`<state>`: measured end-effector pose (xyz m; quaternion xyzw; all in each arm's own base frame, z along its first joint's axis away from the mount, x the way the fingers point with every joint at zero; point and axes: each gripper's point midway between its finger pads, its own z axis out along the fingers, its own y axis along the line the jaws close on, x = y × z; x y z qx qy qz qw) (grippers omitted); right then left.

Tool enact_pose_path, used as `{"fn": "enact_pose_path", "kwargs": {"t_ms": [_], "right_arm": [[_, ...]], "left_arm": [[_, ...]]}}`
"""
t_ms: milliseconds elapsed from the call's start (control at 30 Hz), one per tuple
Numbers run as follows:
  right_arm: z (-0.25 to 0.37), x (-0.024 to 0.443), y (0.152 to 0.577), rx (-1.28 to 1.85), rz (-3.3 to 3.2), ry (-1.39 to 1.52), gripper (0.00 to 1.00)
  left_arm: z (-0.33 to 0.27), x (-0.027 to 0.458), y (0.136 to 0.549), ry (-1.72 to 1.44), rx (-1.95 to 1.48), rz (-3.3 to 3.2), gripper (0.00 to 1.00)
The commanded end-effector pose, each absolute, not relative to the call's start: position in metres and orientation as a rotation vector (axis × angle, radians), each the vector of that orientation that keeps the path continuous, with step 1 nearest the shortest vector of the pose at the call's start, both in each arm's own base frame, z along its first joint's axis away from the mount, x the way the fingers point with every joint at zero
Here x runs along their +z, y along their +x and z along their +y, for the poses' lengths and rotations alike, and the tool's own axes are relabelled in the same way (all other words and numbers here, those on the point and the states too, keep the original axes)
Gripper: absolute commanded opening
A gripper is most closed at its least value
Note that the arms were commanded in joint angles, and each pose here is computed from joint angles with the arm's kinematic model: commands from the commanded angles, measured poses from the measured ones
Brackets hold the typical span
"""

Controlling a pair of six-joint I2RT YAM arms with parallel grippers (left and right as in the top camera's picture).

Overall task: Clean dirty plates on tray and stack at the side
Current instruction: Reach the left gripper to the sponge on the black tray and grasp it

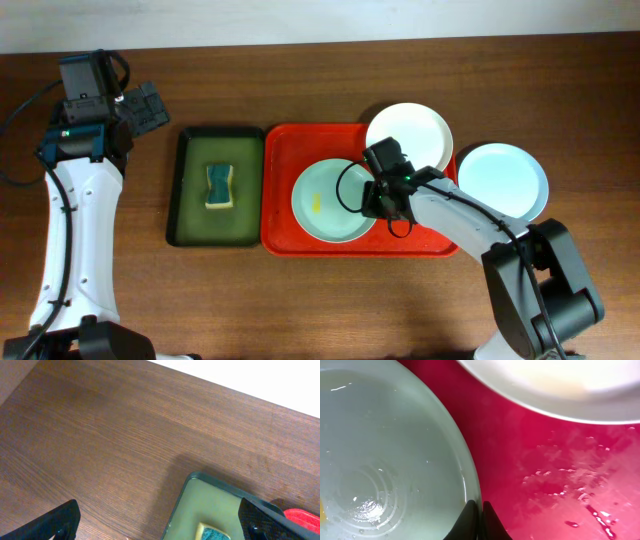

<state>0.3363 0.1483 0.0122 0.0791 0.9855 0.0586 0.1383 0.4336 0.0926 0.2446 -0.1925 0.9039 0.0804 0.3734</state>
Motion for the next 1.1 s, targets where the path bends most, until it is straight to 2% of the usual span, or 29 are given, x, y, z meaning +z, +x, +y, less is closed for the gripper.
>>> {"fn": "enact_pose_path", "kwargs": {"t_ms": [0, 200, 267, 300, 333, 400, 433, 467, 500, 533, 600, 733, 1067], "right_arm": [[0.14, 0.017, 0.338, 0.15, 2.849, 0.205, 0.04], [0.14, 0.016, 0.338, 0.147, 2.85, 0.207, 0.04], [0.139, 0.016, 0.338, 0.144, 2.848, 0.207, 0.04], [0.139, 0.016, 0.338, 0.144, 2.848, 0.207, 0.04], [0.139, 0.016, 0.338, 0.143, 2.849, 0.207, 0.04], [0.139, 0.016, 0.339, 0.143, 2.848, 0.207, 0.04], [0.139, 0.016, 0.339, 0.143, 2.848, 0.207, 0.04], [0.139, 0.016, 0.338, 0.142, 2.848, 0.207, 0.04], [0.139, 0.016, 0.338, 0.142, 2.848, 0.207, 0.04], [0.138, 0.016, 0.338, 0.136, 2.849, 0.208, 0.04], [0.138, 0.016, 0.338, 0.135, 2.849, 0.208, 0.04], [0.138, 0.016, 0.338, 0.131, 2.849, 0.209, 0.04], [0.138, 0.016, 0.338, 0.131, 2.848, 0.209, 0.04]], "left_arm": [[0.095, 0.246, 0.433, -0.507, 0.217, 2.308, 0.99], [0.092, 0.245, 0.434, -0.499, 0.193, 2.311, 0.99], [0.034, 0.214, 0.407, -0.397, -0.18, 2.534, 1.0], [0.02, 0.204, 0.393, -0.387, -0.256, 2.612, 0.99], [0.014, 0.195, 0.386, -0.349, -0.255, 2.655, 0.92], [-0.005, 0.173, 0.376, -0.152, -0.234, 2.729, 0.49], [-0.011, 0.162, 0.374, -0.115, -0.215, 2.746, 0.38], [-0.015, 0.15, 0.376, -0.095, -0.197, 2.754, 0.18], [-0.019, 0.131, 0.378, -0.083, -0.199, 2.774, 0.07], [-0.019, 0.114, 0.378, -0.086, -0.2, 2.816, 0.05], [-0.019, 0.088, 0.38, -0.094, -0.202, 2.877, 0.1], [-0.018, 0.049, 0.392, -0.101, -0.194, 2.921, 0.4], [-0.01, 0.0, 0.393, -0.117, -0.123, 3.008, 0.41]]}}
